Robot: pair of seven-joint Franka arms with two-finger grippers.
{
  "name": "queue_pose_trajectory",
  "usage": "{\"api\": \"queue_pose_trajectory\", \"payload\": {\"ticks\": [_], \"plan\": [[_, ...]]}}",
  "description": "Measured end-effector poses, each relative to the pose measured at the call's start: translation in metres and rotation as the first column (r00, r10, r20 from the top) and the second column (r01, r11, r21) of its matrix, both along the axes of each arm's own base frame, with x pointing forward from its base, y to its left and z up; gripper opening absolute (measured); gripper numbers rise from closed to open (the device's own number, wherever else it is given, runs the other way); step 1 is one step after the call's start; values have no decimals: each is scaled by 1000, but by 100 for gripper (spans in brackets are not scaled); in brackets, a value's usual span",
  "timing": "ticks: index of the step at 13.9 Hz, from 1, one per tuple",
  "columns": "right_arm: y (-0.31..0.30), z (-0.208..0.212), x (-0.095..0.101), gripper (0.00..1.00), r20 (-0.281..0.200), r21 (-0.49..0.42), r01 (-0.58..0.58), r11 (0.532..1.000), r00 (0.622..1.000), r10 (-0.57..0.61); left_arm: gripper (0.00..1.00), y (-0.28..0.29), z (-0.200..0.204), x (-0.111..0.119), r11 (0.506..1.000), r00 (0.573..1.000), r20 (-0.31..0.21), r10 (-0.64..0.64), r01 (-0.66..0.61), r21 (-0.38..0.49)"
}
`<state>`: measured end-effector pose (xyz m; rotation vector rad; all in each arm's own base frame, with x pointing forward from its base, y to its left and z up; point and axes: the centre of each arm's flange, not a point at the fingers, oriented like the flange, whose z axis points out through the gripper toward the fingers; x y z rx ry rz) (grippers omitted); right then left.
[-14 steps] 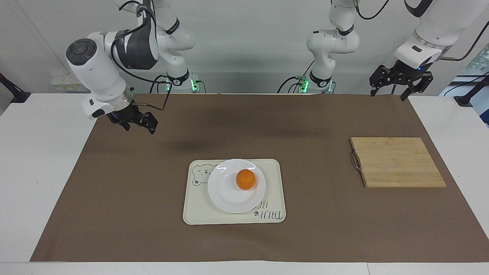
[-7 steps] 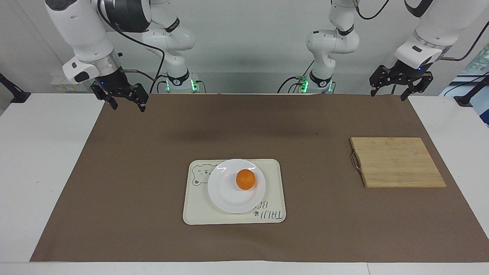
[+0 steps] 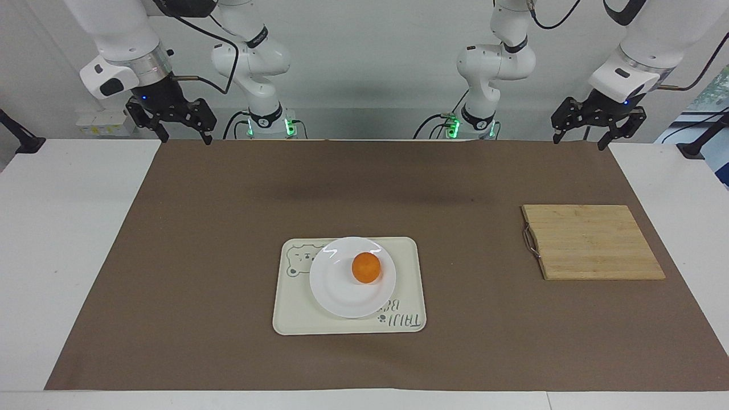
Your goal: Place orange and plate with both arms
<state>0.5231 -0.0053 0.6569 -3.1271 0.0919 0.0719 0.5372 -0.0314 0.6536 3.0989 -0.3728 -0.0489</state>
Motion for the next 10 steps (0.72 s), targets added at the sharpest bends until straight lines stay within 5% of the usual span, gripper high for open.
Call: {"api": "queue_pose_trajectory", "payload": {"ticks": [10], "plan": [[-3, 1, -5, 100, -11, 1, -42, 999, 999, 42, 100, 1, 0, 0, 1000, 1000, 0, 2, -2, 0]]}}
